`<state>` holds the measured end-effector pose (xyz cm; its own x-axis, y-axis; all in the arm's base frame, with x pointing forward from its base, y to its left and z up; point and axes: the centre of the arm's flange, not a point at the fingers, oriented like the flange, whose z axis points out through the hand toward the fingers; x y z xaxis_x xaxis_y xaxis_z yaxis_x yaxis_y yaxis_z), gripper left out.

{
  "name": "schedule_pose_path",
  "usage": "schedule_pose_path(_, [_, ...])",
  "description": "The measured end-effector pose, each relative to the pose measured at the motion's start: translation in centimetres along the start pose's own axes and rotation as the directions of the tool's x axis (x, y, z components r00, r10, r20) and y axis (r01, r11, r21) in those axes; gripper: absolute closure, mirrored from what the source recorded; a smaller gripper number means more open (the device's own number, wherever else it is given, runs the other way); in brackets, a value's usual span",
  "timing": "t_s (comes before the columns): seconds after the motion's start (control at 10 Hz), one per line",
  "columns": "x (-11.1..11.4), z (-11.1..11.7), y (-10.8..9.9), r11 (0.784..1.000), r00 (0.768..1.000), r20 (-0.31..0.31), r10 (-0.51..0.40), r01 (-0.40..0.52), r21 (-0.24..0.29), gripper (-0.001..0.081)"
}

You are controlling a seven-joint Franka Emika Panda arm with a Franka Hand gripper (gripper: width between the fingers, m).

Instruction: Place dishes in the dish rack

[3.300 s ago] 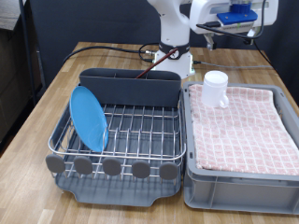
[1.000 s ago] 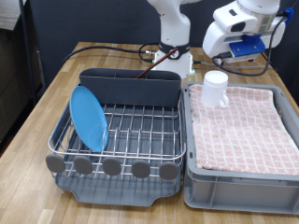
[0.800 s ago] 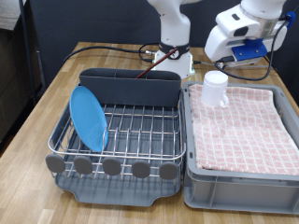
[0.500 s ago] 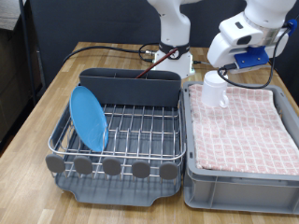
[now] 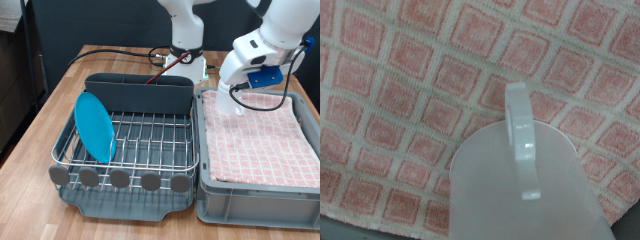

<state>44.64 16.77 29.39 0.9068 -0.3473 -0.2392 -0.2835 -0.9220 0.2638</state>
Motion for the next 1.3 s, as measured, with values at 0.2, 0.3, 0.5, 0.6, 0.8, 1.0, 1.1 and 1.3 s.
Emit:
schedule_pose_path(0.2, [0.7,1.2,-0.3,1.0,1.0,0.001,-0.001,0.001,0.001,0.0004])
schedule_pose_path(0.3, [1.0,1.7,-0.4,1.0,1.0,0.004,-0.001,0.001,0.002,0.0004])
schedule_pose_path(0.5, [1.2,2.6,-0.6,1.0,1.0,0.029,0.006,-0.006,0.011,0.0004])
schedule_pose_path(0.6, [1.3,2.9,-0.6,1.0,0.999,0.04,0.013,-0.013,0.016,0.0004])
schedule_pose_path(0.8, [1.4,3.5,-0.8,1.0,0.998,0.057,0.019,-0.021,0.021,0.0004])
schedule_pose_path(1.0, [1.5,4.1,-0.9,0.999,0.997,0.073,0.02,-0.022,0.023,0.0004])
schedule_pose_path(1.1, [1.5,4.6,-0.9,1.0,0.997,0.079,0.021,-0.023,0.02,0.0004])
schedule_pose_path(1.3, [1.4,5.4,-0.8,0.999,0.996,0.082,0.029,-0.03,0.015,0.0004])
